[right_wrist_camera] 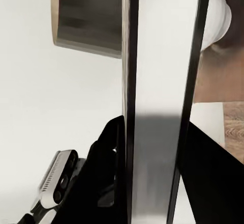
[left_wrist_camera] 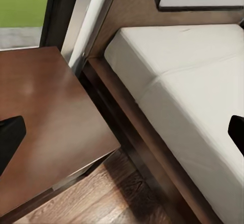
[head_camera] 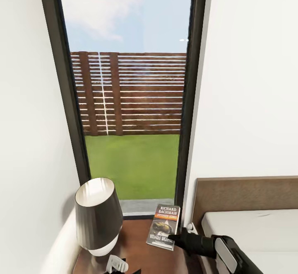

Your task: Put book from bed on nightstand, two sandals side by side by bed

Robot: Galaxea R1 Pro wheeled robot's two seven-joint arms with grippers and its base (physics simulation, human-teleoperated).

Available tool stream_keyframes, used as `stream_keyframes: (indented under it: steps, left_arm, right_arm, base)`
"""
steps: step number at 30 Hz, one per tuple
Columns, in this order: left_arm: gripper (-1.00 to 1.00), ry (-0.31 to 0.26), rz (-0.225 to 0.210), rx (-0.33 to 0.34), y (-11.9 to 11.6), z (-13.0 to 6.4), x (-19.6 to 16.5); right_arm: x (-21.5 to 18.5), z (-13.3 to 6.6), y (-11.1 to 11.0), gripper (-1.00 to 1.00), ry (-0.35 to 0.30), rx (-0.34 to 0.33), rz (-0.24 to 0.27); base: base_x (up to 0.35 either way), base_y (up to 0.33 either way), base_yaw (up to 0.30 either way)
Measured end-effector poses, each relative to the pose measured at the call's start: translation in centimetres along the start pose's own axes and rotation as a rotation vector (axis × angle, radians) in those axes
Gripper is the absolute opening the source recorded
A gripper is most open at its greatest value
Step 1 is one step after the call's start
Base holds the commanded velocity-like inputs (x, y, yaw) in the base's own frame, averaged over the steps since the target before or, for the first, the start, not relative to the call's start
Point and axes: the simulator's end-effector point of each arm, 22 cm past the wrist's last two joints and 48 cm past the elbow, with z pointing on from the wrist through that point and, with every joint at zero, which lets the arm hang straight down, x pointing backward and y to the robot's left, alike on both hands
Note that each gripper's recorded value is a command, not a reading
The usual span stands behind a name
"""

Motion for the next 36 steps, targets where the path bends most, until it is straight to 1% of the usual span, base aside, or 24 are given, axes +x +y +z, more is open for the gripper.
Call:
stream_keyframes:
  steps: [3,8,9,10,11,13,16,36]
  left_arm:
    - [1.00,0.000,-0.001,0.001,-0.1,0.1,0.1]
    - [1.00,0.001,-0.002,0.001,-0.2,0.1,0.1]
    - [1.00,0.001,-0.002,0.000,-0.2,0.1,0.1]
    - [1.00,0.001,-0.002,0.000,-0.2,0.1,0.1]
    - [1.00,0.000,-0.002,0.000,-0.2,0.1,0.1]
    - [1.00,0.000,-0.002,0.000,-0.2,0.1,0.1]
    - [1.00,0.000,-0.002,0.000,-0.2,0.1,0.1]
    - [1.00,0.001,-0.003,0.000,0.0,0.3,0.2]
  right_arm:
    - [-0.1,0.1,0.3,-1.00,-0.009,-0.013,0.011]
    - [-0.1,0.2,0.4,-1.00,-0.010,-0.017,0.016]
    - [0.1,0.3,0.4,-1.00,-0.004,-0.018,0.024]
    - [0.5,0.4,0.5,-1.00,0.010,-0.023,0.039]
    - [1.9,1.0,1.3,-1.00,0.064,-0.044,0.094]
    - [2.7,1.7,2.0,-1.00,0.084,-0.063,0.116]
    - [3.4,2.3,2.6,-1.00,0.105,-0.077,0.131]
    - [3.4,2.5,2.7,-1.00,0.110,-0.081,0.132]
  base:
    - [0.000,0.000,0.000]
    - [0.000,0.000,0.000]
    - [0.000,0.000,0.000]
    - [0.000,0.000,0.000]
    - [0.000,0.000,0.000]
    - [0.000,0.000,0.000]
    - [0.000,0.000,0.000]
    - [0.000,0.000,0.000]
